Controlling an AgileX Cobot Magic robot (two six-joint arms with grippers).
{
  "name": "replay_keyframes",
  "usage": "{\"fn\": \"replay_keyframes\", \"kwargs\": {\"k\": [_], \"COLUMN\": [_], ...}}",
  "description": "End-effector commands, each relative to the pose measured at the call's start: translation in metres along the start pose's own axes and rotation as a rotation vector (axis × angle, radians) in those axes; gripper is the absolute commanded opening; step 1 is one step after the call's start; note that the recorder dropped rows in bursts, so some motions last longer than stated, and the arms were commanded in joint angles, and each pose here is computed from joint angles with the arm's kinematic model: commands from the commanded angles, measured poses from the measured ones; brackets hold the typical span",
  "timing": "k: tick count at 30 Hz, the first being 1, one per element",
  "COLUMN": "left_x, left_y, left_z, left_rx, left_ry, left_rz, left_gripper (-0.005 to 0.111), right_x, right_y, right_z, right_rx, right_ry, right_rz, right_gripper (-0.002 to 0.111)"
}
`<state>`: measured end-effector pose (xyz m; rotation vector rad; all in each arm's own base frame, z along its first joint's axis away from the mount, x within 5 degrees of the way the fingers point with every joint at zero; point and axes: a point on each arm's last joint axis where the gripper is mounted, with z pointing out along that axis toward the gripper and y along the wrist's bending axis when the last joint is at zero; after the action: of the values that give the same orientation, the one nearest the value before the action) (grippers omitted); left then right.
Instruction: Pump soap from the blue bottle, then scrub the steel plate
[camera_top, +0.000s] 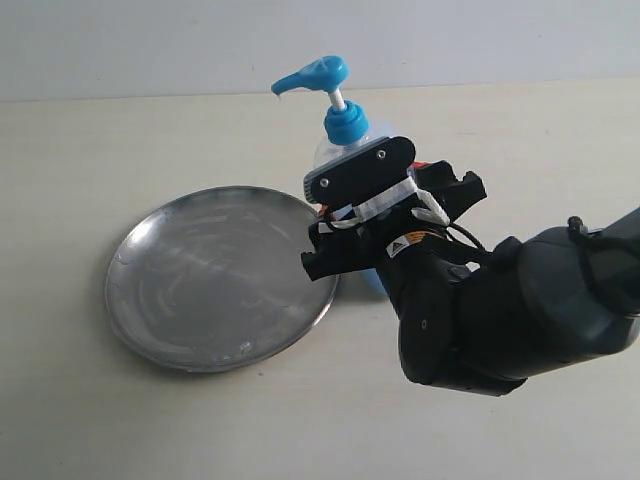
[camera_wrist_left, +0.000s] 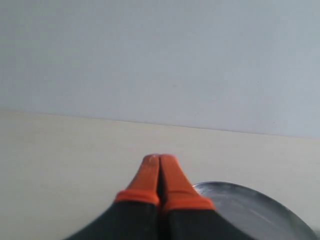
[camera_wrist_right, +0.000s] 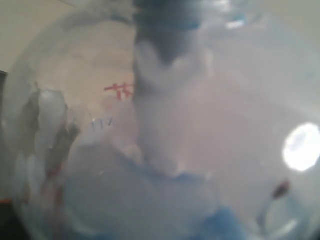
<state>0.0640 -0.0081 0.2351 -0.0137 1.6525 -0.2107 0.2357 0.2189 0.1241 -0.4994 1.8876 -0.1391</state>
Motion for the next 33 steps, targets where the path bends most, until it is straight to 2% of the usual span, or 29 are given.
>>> {"fn": "replay_keyframes", "kwargs": {"k": [1, 6, 9, 15, 21, 26, 33], "left_x": [-0.031, -0.058, -0.069, -0.082, -0.087, -0.091, -0.090], "left_y": [-0.005, -0.008, -0.010, -0.012, -0.014, -0.015, -0.020], "left_z": [0.013, 0.039, 0.058, 0.089, 0.108, 0.111, 0.110], "left_rx": [-0.005, -0.025, -0.038, -0.042, -0.031, -0.024, 0.004], "left_ry": [0.029, 0.192, 0.298, 0.380, 0.332, 0.284, 0.287], "left_rz": [0.059, 0.127, 0.129, 0.122, 0.109, 0.105, 0.079], "left_gripper": [0.000, 0.000, 0.000, 0.000, 0.000, 0.000, 0.000], "right_x": [0.001, 0.000, -0.006, -0.018, -0.019, -0.017, -0.017], "right_y": [0.002, 0.002, 0.000, -0.005, -0.005, -0.005, -0.004], "right_z": [0.000, 0.000, -0.003, -0.009, -0.010, -0.010, -0.010], "right_rx": [-0.029, -0.031, -0.034, -0.041, -0.056, -0.053, -0.057], "right_ry": [0.031, 0.029, 0.010, -0.024, -0.014, -0.001, 0.005], "right_rz": [-0.006, -0.003, 0.006, 0.007, 0.007, -0.033, -0.040], "right_gripper": [0.000, 0.000, 0.000, 0.000, 0.000, 0.000, 0.000]}}
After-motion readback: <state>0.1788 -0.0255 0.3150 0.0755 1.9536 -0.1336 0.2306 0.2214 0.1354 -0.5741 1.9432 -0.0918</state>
